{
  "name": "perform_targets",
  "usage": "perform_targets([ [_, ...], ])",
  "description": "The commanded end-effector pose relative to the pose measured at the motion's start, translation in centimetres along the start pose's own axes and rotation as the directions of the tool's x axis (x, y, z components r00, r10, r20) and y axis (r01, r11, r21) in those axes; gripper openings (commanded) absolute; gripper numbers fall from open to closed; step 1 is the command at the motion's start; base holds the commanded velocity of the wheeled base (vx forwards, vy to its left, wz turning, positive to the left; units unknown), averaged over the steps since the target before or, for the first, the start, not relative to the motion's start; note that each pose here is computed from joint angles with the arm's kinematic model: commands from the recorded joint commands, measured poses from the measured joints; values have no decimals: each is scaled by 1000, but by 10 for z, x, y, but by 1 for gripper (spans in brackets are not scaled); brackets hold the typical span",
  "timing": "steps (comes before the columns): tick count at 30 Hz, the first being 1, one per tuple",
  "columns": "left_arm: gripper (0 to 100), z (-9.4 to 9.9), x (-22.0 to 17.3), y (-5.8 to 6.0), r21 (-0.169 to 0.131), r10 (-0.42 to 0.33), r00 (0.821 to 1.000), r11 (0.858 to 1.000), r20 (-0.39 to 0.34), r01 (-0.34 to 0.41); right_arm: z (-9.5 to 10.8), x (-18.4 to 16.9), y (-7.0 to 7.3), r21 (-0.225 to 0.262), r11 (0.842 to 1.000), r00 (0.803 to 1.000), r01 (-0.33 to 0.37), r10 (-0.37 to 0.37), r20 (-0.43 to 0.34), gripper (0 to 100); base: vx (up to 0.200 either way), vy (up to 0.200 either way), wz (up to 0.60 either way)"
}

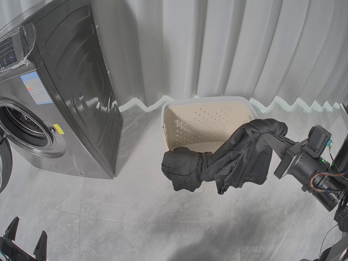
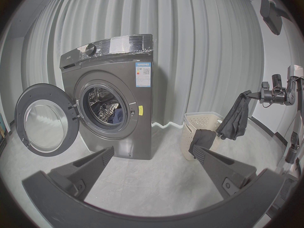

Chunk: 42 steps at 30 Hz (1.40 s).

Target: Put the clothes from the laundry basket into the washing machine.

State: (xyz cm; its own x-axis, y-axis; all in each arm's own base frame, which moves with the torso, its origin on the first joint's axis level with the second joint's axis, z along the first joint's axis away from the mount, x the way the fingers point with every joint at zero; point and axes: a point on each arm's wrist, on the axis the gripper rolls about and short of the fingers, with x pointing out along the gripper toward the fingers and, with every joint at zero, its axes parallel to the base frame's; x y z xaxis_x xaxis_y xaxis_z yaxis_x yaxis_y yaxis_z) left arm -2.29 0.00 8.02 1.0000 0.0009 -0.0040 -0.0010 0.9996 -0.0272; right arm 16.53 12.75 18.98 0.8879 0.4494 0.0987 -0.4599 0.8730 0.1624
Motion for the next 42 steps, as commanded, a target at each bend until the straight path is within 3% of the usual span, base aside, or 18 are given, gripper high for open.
perform_targets([
  [1,100,-4,0,0,0,1,1000,1000,-2,-1,0,0,1,1,1000,1000,-8,8,0,0,0,200,0],
  [18,100,-4,0,0,1,1,1000,1000,-2,-1,-2,-1,9,6,997,997,-76,76,-10,0,0,200,0],
  [42,100,-5,0,0,4,1,1000,1000,-4,-1,-3,4,13,10,995,995,-104,104,5,0,0,200,0],
])
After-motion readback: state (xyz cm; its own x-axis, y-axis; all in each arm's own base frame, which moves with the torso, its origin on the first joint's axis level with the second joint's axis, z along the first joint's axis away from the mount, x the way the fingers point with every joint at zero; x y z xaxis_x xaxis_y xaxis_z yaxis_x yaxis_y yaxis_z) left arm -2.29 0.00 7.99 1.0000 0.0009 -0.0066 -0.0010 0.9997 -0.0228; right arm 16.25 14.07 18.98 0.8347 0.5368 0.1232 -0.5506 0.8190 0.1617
